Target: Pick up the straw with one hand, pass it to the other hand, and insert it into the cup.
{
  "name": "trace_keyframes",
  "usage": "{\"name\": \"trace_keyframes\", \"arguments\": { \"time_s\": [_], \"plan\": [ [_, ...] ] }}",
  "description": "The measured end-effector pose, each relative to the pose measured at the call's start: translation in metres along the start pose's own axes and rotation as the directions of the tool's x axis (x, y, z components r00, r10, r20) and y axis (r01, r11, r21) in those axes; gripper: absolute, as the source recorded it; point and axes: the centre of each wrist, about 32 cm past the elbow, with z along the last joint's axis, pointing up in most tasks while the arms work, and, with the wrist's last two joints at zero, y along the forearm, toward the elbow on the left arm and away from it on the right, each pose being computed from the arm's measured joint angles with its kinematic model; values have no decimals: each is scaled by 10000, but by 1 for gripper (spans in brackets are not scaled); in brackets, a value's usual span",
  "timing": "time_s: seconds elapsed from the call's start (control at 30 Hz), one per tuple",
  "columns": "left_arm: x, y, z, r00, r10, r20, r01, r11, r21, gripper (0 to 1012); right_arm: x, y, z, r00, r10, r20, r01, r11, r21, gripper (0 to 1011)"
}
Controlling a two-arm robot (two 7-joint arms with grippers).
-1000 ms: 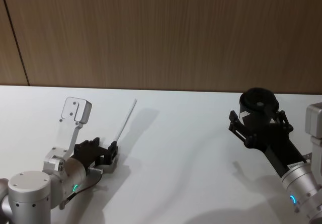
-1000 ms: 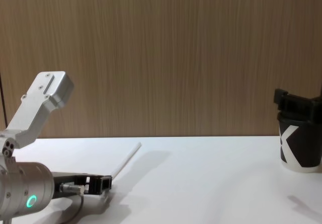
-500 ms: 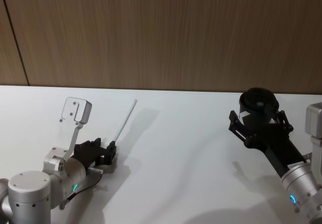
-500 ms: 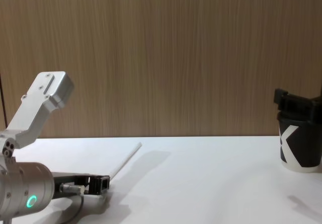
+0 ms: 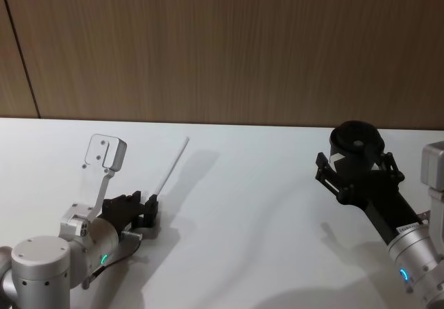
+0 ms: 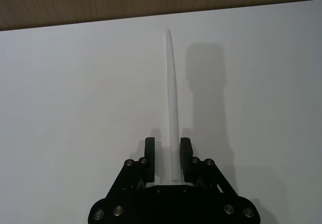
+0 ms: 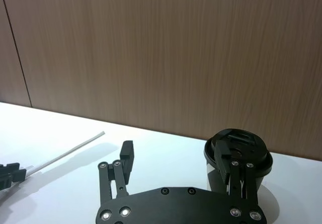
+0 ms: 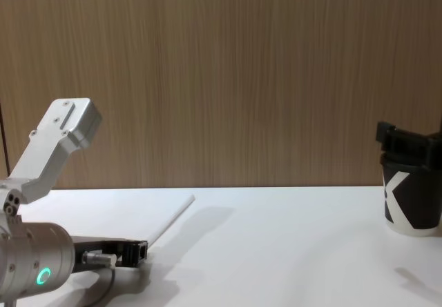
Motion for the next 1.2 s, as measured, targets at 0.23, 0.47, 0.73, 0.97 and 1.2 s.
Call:
{"name": "trace_keyframes", "arguments": {
  "time_s": [0.23,0.47,0.73,0.97,1.2],
  "plan": [
    [0,0,0,10000,0,-1,0,10000,1,267,0,0,0,10000,1,0,-1,10000,0,1001],
    [0,0,0,10000,-2,-1,2,10000,1,226,0,0,0,10000,0,0,0,10000,0,1001],
    [-5,-1,0,10000,-17,-3,17,10000,2,33,0,0,0,10000,0,-1,0,10000,1,1001],
    [-3,-1,0,10000,-10,-2,10,10000,0,0,0,0,0,10000,1,0,-1,10000,0,1001],
    [0,0,1,10000,1,0,-1,10000,-2,0,0,0,0,10000,0,0,0,10000,0,1001]
  ]
}}
